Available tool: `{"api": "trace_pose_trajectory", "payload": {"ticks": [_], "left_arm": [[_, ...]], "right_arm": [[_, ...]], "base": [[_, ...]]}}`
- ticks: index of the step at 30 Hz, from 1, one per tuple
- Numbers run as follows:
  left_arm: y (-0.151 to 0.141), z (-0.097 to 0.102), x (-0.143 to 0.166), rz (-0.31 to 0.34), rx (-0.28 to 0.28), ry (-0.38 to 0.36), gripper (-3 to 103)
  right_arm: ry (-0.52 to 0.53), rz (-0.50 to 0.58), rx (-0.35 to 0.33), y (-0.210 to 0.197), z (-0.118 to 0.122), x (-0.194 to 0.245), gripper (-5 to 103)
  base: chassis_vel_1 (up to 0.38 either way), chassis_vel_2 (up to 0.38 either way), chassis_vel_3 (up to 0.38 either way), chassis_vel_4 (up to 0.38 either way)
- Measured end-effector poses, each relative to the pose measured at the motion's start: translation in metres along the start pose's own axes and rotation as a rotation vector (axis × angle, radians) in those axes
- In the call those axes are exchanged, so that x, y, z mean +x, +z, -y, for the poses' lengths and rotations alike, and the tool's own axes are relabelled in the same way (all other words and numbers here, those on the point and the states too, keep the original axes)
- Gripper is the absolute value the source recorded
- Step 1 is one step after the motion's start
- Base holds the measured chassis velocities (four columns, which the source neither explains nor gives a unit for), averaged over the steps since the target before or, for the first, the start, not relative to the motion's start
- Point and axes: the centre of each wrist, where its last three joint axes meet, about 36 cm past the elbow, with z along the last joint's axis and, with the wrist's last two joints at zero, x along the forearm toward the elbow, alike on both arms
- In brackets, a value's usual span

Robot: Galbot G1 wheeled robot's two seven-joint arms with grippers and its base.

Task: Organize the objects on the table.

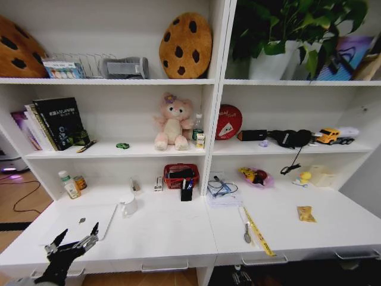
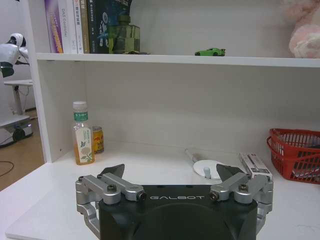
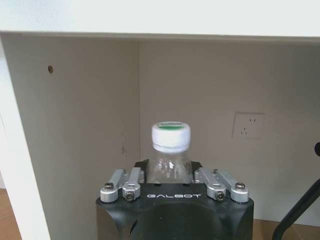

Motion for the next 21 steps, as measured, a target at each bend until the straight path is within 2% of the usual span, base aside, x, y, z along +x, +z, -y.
{"api": "trace_pose_trajectory", "payload": {"ticks": [1, 2, 4, 5, 6, 8, 9, 11, 13, 14, 15, 17, 18, 19, 21], "left_arm": [[0.000, 0.000, 0.000, 0.000, 0.000, 0.000, 100], [0.000, 0.000, 0.000, 0.000, 0.000, 0.000, 100], [0.000, 0.000, 0.000, 0.000, 0.000, 0.000, 100], [0.000, 0.000, 0.000, 0.000, 0.000, 0.000, 100], [0.000, 0.000, 0.000, 0.000, 0.000, 0.000, 100], [0.000, 0.000, 0.000, 0.000, 0.000, 0.000, 100], [0.000, 0.000, 0.000, 0.000, 0.000, 0.000, 100], [0.000, 0.000, 0.000, 0.000, 0.000, 0.000, 100], [0.000, 0.000, 0.000, 0.000, 0.000, 0.000, 100], [0.000, 0.000, 0.000, 0.000, 0.000, 0.000, 100], [0.000, 0.000, 0.000, 0.000, 0.000, 0.000, 100], [0.000, 0.000, 0.000, 0.000, 0.000, 0.000, 100], [0.000, 0.000, 0.000, 0.000, 0.000, 0.000, 100], [0.000, 0.000, 0.000, 0.000, 0.000, 0.000, 100], [0.000, 0.000, 0.000, 0.000, 0.000, 0.000, 100]], "right_arm": [[0.002, -0.003, 0.000, 0.001, -0.001, 0.000, 41], [0.002, -0.003, 0.000, 0.001, -0.001, 0.000, 41], [0.011, -0.012, -0.001, 0.003, -0.001, 0.006, 53], [0.011, -0.012, -0.001, 0.003, -0.001, 0.006, 53], [0.013, -0.018, 0.000, 0.005, -0.001, 0.010, 58], [0.020, -0.036, 0.003, 0.010, -0.001, 0.027, 69], [0.020, -0.036, 0.003, 0.010, -0.001, 0.027, 69], [0.029, -0.047, 0.005, 0.013, -0.003, 0.044, 80], [0.038, -0.044, 0.007, 0.012, -0.005, 0.055, 80], [0.046, -0.030, 0.008, 0.008, -0.007, 0.067, 90], [0.050, -0.017, 0.005, -0.001, -0.009, 0.079, 95], [0.050, -0.014, -0.005, -0.010, -0.011, 0.092, 95], [0.050, -0.014, -0.024, -0.027, -0.016, 0.123, 99], [0.050, -0.014, -0.024, -0.027, -0.016, 0.123, 99], [0.039, 0.033, -0.023, -0.070, -0.019, 0.174, 100]], "base": [[0.000, 0.000, 0.000, 0.000], [0.000, 0.000, 0.000, 0.000], [0.000, 0.000, 0.000, 0.000], [0.000, 0.000, 0.000, 0.000], [0.000, 0.000, 0.000, 0.000], [0.000, 0.000, 0.000, 0.000], [0.000, 0.000, 0.000, 0.000], [0.000, 0.000, 0.000, 0.000], [0.000, 0.000, 0.000, 0.000], [0.000, 0.000, 0.000, 0.000], [0.000, 0.000, 0.000, 0.000], [0.000, 0.000, 0.000, 0.000], [0.000, 0.000, 0.000, 0.000], [0.000, 0.000, 0.000, 0.000], [0.000, 0.000, 0.000, 0.000]]}}
